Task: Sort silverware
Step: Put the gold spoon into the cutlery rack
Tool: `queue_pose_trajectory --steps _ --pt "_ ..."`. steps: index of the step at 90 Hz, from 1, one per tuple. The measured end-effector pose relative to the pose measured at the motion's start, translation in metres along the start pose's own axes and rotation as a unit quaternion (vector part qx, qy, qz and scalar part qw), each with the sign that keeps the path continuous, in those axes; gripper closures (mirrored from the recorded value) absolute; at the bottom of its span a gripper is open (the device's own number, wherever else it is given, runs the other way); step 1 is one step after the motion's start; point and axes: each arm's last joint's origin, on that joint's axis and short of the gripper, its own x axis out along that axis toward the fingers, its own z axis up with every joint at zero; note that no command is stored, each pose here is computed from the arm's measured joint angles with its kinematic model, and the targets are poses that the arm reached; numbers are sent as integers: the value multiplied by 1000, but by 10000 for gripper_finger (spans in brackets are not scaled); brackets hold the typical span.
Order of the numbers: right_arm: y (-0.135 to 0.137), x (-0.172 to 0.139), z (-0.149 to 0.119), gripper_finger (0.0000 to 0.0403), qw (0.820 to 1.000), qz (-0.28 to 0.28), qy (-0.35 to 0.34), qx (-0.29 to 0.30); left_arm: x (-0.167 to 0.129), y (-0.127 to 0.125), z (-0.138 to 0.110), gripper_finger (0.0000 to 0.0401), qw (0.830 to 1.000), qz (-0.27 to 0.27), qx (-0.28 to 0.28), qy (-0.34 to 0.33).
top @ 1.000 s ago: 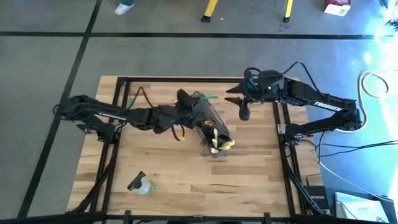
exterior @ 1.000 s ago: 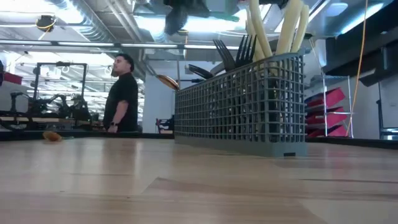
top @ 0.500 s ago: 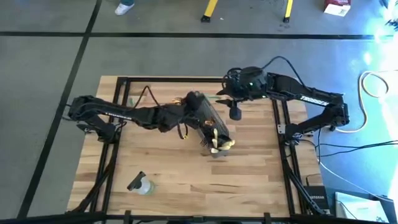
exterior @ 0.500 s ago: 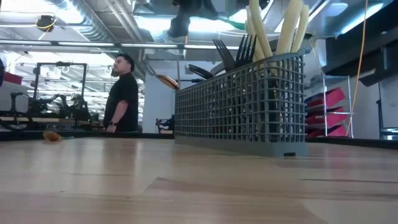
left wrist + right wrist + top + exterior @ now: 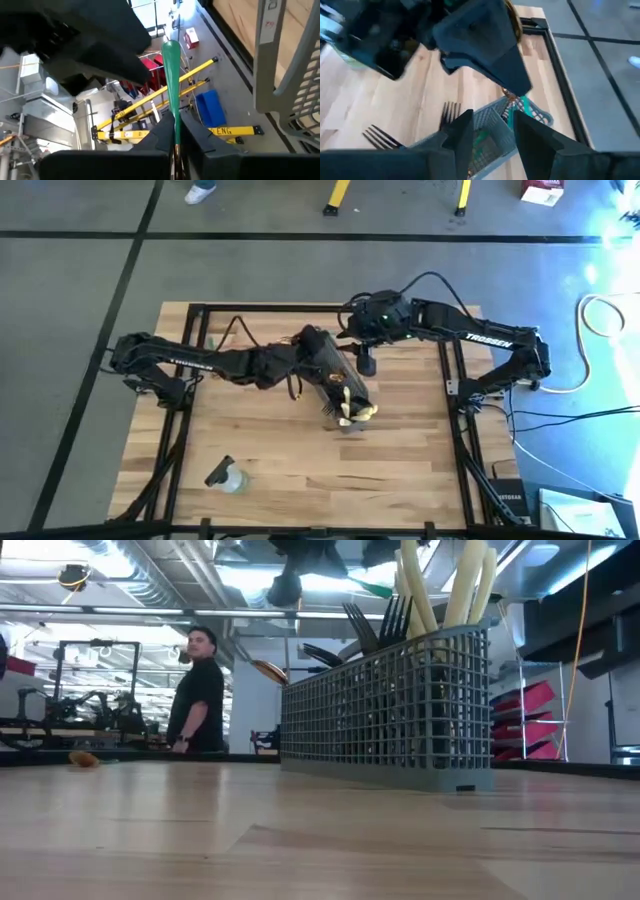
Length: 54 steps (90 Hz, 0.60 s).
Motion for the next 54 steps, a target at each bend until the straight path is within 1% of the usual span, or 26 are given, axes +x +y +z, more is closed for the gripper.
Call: queue_pose_trajectory --steps 11,40,54 --pt "-2 2 2 281 1000 -16 -9 -3 0 0 0 399 1000 0 0 0" --pt "-1 3 1 281 1000 -8 -5 12 0 0 0 399 1000 0 -7 0" --pt "0 3 -2 281 1000 -4 12 17 0 0 0 399 1000 0 -17 -1"
